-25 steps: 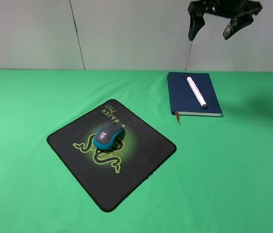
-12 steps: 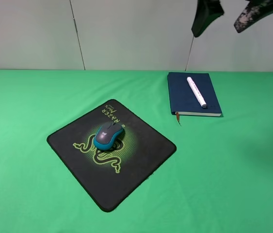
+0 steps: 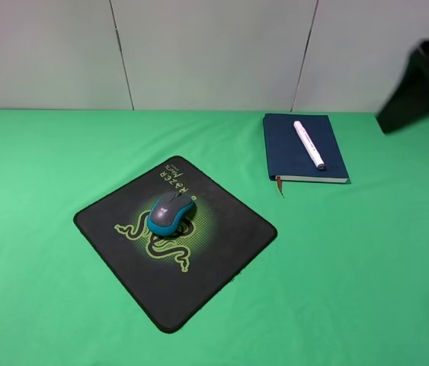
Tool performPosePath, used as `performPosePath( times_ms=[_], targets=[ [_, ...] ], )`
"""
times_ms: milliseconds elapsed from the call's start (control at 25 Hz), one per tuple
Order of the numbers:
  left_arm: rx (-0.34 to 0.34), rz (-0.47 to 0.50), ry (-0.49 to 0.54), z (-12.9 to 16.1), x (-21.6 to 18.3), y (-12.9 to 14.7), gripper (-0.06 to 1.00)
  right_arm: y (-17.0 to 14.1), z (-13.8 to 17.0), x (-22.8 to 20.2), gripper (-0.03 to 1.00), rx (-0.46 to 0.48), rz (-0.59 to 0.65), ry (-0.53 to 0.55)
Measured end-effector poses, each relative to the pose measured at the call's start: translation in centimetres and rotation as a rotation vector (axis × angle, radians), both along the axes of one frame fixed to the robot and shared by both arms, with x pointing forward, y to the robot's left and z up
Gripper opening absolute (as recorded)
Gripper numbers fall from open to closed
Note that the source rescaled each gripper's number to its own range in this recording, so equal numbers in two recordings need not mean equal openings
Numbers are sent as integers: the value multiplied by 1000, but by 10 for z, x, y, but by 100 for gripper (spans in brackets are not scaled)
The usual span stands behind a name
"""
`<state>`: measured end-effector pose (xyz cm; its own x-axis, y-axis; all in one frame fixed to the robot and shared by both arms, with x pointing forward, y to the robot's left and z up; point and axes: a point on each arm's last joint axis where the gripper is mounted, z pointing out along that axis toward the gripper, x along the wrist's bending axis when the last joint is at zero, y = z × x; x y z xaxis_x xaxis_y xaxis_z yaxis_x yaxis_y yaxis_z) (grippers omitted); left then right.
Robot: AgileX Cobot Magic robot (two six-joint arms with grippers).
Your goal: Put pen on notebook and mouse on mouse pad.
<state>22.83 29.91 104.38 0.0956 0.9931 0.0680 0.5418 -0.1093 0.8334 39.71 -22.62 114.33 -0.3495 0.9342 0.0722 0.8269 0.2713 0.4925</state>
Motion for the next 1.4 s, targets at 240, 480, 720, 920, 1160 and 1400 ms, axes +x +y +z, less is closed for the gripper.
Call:
performPosePath(
  times_ms=[240,480,720,920,1160,1400],
  targets=[
    [0,0,0,0,0,0,100,-24,-25,-52,100,-5,-1,-33],
    [0,0,0,0,0,0,100,-43,-63,-94,100,44,-5,-162],
    [0,0,0,0,0,0,100,-58,-92,-125,100,101,-12,-335],
    [0,0,0,0,0,0,100,-65,-89,-141,100,152,-14,-450],
    [0,0,0,0,0,0,100,-64,-89,-142,100,167,-12,-453],
    [0,0,0,0,0,0,100,-69,-88,-153,100,187,-70,-530]
  ],
)
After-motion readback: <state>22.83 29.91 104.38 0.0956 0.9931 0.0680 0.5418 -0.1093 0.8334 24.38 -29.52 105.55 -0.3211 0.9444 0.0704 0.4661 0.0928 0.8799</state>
